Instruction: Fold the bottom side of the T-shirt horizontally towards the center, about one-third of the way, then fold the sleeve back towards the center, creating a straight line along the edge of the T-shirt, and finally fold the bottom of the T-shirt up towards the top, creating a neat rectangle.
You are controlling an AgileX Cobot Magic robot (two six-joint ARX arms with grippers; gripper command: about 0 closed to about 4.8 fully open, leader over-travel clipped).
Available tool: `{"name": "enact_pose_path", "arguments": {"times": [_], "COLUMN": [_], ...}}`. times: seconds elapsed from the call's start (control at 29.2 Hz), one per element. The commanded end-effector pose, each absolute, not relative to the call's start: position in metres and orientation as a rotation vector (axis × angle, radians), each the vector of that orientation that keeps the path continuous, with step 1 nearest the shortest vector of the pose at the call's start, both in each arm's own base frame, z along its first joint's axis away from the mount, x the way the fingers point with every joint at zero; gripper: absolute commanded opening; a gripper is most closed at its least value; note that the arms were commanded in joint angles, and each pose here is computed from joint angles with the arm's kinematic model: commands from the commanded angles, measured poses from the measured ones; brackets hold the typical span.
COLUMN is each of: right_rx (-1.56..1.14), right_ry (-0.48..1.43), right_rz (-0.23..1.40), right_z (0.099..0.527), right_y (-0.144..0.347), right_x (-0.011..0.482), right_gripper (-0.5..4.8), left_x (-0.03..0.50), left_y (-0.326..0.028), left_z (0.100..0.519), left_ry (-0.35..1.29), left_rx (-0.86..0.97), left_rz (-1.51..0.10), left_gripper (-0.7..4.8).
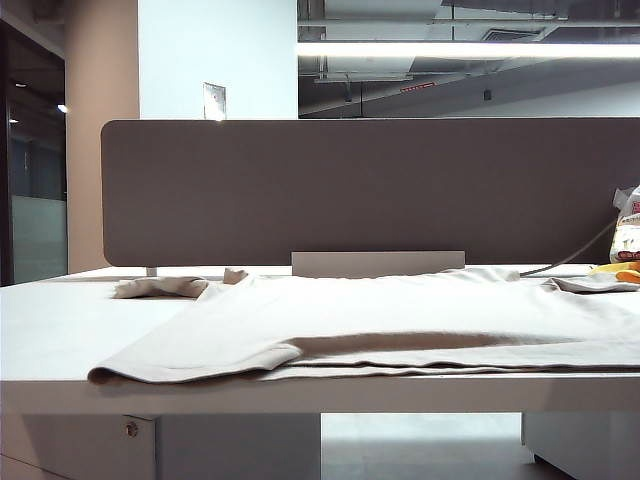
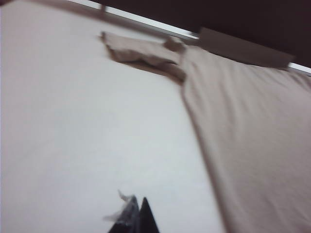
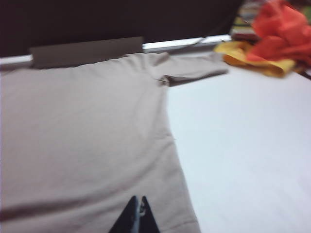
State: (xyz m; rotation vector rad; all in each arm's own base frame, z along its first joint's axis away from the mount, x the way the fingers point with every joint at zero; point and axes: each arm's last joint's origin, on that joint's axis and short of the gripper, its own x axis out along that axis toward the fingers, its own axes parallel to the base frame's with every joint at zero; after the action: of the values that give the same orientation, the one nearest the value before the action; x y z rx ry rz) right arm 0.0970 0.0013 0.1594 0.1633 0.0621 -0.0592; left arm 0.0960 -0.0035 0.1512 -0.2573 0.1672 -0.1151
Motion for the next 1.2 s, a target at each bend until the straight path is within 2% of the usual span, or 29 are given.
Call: {"name": "enact_pose_path", "arguments": {"times": [0.03, 0.41, 0.69, 0.89, 1.13, 1.2], "right_rx": [0.206, 0.217, 0.224, 0.299, 0.292, 0.296], "right_ry": [0.064, 0.069, 0.21, 0.319, 0.484, 0.544], "right_rz": [-0.078, -0.149, -0.164, -0.169, -0.148, -0.146], "right_z": [0.159, 0.184, 0.203, 0.218, 0.228, 0.228], "right_y": [0.001, -0.001, 0.0, 0.002, 0.004, 0.003], "right_x": [0.097, 0.094, 0.113, 0.138, 0.172, 0.181], "right_gripper": [-0.06, -0.06, -0.06, -0.06, -0.05, 0.24], "left_x": [0.095, 0.096, 0.108, 0.125, 0.155, 0.164], "left_y": [-0.006, -0.007, -0.007, -0.016, -0.043, -0.05], "left_z": [0.15, 0.153, 0.173, 0.183, 0.195, 0.196], "left_ry": [0.191, 0.251, 0.284, 0.424, 0.589, 0.631], "left_rx": [-0.283, -0.356, -0.353, -0.345, -0.282, -0.272], "left_rz": [-0.192, -0.201, -0.207, -0.269, -0.361, -0.38], "left_gripper": [-0.06, -0.06, -0.05, -0.06, -0.06, -0.06]}}
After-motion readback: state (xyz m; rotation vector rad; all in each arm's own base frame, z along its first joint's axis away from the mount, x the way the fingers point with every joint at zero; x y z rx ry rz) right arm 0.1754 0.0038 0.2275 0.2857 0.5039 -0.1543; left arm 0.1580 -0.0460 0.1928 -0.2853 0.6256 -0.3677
